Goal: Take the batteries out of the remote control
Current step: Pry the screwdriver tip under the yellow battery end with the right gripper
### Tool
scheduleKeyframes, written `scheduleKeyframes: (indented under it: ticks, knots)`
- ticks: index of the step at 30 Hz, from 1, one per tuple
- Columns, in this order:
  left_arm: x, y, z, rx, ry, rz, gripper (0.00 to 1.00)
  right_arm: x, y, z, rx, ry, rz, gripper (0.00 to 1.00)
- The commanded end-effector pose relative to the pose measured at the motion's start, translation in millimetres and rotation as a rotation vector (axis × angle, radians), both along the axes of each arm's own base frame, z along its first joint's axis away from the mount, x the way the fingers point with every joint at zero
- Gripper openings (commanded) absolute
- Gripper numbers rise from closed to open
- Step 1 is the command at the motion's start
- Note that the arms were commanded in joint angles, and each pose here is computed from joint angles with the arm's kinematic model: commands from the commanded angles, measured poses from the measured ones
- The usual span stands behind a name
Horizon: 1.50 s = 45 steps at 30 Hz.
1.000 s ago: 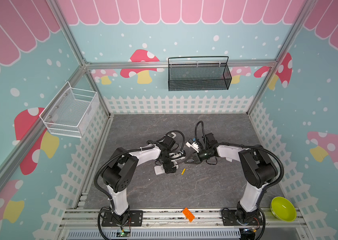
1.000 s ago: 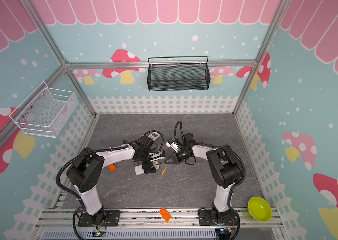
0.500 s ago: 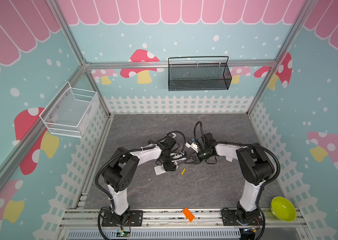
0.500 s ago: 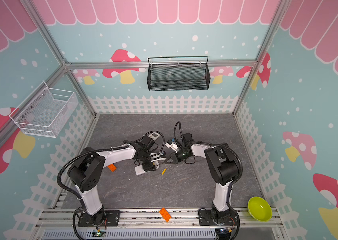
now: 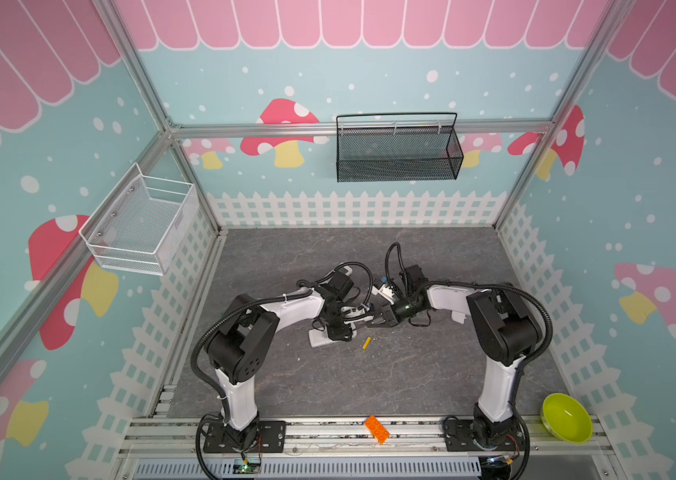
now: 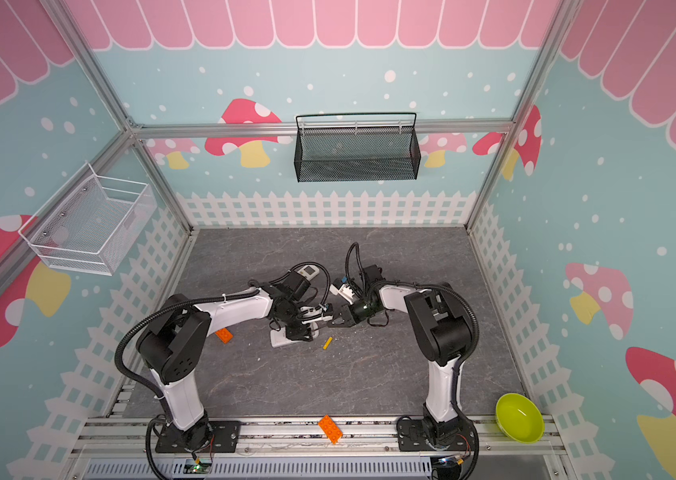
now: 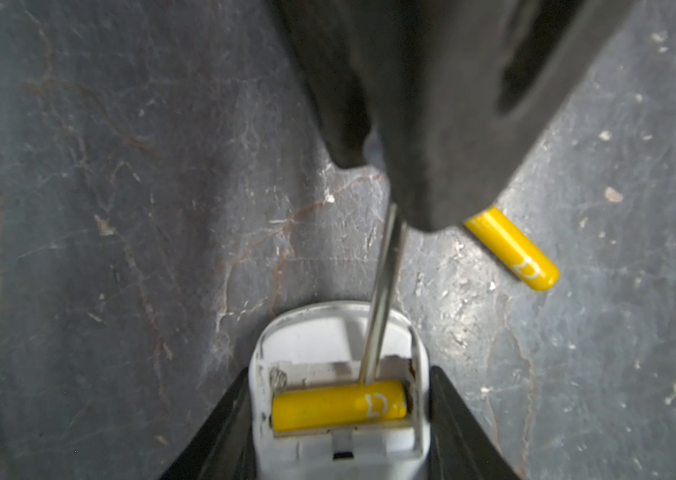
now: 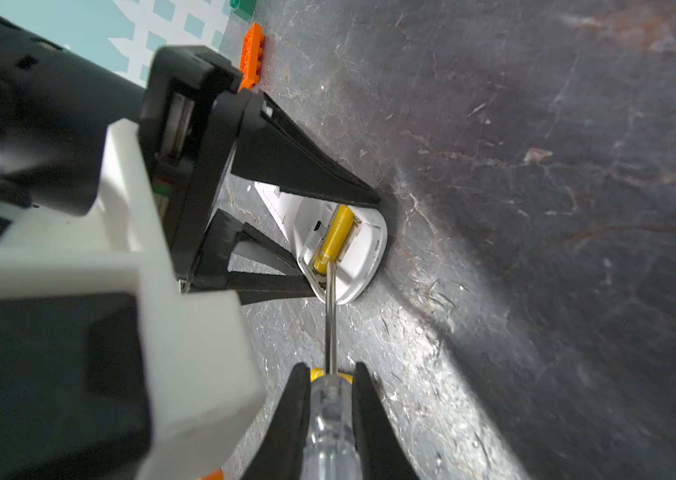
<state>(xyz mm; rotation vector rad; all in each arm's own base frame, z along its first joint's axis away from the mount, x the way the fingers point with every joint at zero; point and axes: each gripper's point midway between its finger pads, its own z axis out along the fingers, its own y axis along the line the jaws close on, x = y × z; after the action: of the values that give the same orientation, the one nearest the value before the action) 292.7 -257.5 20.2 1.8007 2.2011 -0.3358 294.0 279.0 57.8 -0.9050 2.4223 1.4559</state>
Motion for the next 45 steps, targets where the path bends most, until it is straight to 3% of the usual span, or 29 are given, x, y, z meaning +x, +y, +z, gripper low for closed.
scheduleKeyframes:
  ticks: [1, 18, 25, 41, 45]
  knots:
    - [-18.9, 7.9, -19.2, 0.057, 0.068, -0.041, 0.37, -1.5, 1.3, -8.7, 0.005, 0.015, 0.006, 0.00]
    - [-15.7, 5.2, -14.0, 0.040, 0.078, -0.046, 0.34, -10.6, -11.7, -14.1, -0.039, 0.021, -0.034, 0.00]
    - [-16.6, 3.2, -11.7, 0.040, 0.064, -0.058, 0.37, -1.3, -14.0, -0.2, -0.059, -0.033, -0.066, 0.00]
    - [-18.4, 3.6, -12.0, 0.040, 0.068, -0.064, 0.35, 10.9, -10.2, -1.3, -0.102, -0.032, -0.083, 0.00]
    - [-17.6, 4.0, -13.7, 0.046, 0.072, -0.055, 0.35, 12.5, -6.7, -18.4, -0.116, 0.018, -0.090, 0.00]
